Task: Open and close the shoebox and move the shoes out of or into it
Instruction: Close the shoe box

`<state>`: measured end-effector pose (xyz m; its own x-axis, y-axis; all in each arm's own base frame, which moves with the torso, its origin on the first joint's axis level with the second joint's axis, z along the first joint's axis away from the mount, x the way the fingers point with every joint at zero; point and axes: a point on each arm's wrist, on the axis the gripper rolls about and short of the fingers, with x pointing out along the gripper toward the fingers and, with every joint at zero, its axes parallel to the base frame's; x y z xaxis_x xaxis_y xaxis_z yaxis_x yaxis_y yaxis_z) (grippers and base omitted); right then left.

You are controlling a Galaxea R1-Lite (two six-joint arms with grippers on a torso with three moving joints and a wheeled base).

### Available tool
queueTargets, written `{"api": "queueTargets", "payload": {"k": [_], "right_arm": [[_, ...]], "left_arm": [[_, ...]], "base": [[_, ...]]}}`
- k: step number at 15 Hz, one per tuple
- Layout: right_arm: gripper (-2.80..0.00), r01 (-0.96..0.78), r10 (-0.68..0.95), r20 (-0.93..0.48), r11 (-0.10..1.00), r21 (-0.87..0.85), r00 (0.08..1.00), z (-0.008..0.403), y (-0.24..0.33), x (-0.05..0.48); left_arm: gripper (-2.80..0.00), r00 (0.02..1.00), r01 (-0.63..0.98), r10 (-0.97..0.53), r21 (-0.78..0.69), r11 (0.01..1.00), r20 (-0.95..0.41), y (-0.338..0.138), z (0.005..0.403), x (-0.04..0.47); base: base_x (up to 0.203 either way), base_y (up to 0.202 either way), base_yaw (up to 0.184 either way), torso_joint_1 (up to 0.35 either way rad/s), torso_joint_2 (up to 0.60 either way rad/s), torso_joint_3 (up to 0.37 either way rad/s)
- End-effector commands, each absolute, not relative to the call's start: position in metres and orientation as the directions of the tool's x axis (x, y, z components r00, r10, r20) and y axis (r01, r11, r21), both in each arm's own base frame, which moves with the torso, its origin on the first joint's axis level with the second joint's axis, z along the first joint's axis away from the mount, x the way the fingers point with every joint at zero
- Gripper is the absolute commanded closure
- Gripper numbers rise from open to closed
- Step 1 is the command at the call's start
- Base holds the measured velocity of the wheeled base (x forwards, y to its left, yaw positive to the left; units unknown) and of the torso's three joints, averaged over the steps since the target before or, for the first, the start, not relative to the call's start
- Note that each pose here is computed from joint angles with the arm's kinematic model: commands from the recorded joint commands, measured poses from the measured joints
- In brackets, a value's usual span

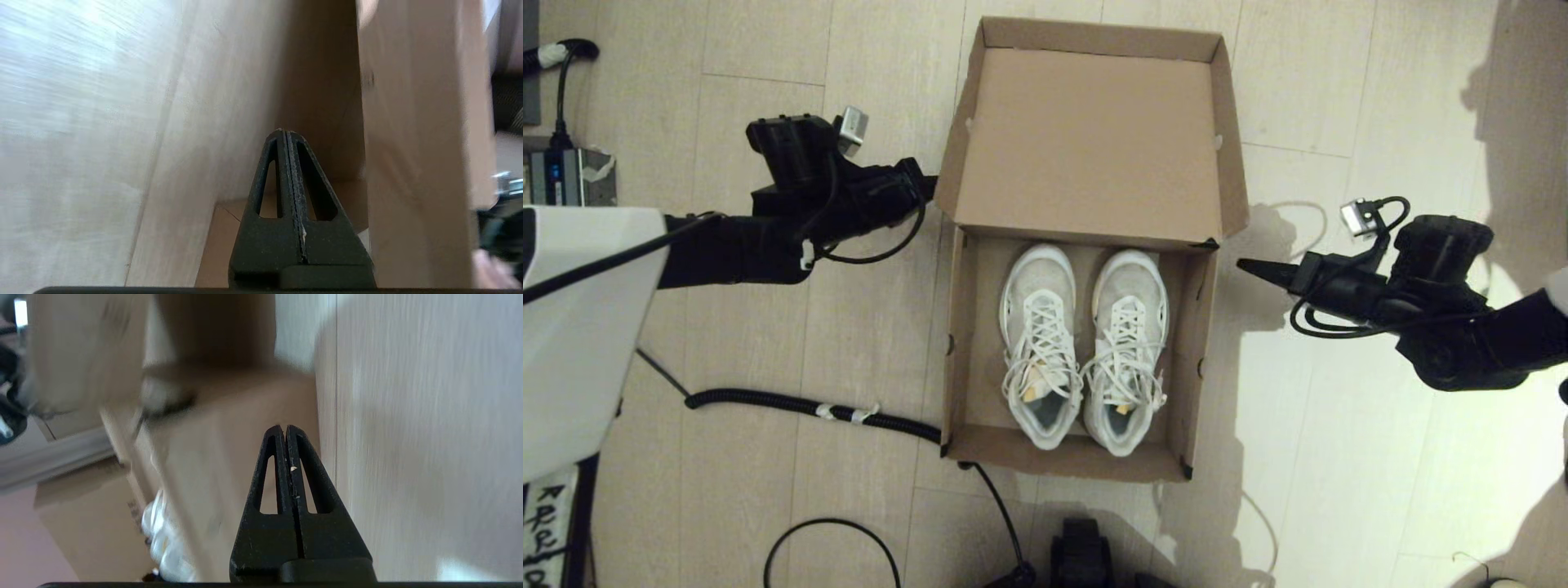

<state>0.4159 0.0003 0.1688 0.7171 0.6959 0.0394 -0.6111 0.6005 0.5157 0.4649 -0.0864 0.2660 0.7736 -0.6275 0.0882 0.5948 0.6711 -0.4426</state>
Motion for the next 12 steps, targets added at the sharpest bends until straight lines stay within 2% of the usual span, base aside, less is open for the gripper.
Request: {"api": "queueTargets", "payload": {"k": [1, 4, 8, 12], "right_arm": [[0.0, -0.619, 0.703, 0.048, 0.59, 0.518, 0.71, 0.158, 0.002, 0.441], [0.0, -0.642, 0.709, 0.082, 0.575, 0.507, 0.7, 0.171, 0.012, 0.468], [0.0, -0.667, 0.73, 0.15, 0.497, 0.555, 0.667, 0.196, 0.032, 0.484], [0.0, -0.686, 0.748, 0.159, 0.474, 0.552, 0.645, 0.208, 0.046, 0.488]], "left_arm": [[0.0, 0.767, 0.59, -0.632, -0.506, 0.63, 0.107, -0.083, 0.271, 0.464], [0.0, 0.731, 0.626, -0.659, -0.56, 0.543, 0.179, -0.074, 0.272, 0.469], [0.0, 0.73, 0.625, -0.661, -0.563, 0.541, 0.174, -0.073, 0.267, 0.472], [0.0, 0.728, 0.629, -0.662, -0.559, 0.54, 0.181, -0.075, 0.256, 0.479]], "base": [[0.0, 0.0, 0.0, 0.0, 0.0, 0.0], [0.0, 0.0, 0.0, 0.0, 0.0, 0.0], [0.0, 0.0, 0.0, 0.0, 0.0, 0.0], [0.0, 0.0, 0.0, 0.0, 0.0, 0.0]]}}
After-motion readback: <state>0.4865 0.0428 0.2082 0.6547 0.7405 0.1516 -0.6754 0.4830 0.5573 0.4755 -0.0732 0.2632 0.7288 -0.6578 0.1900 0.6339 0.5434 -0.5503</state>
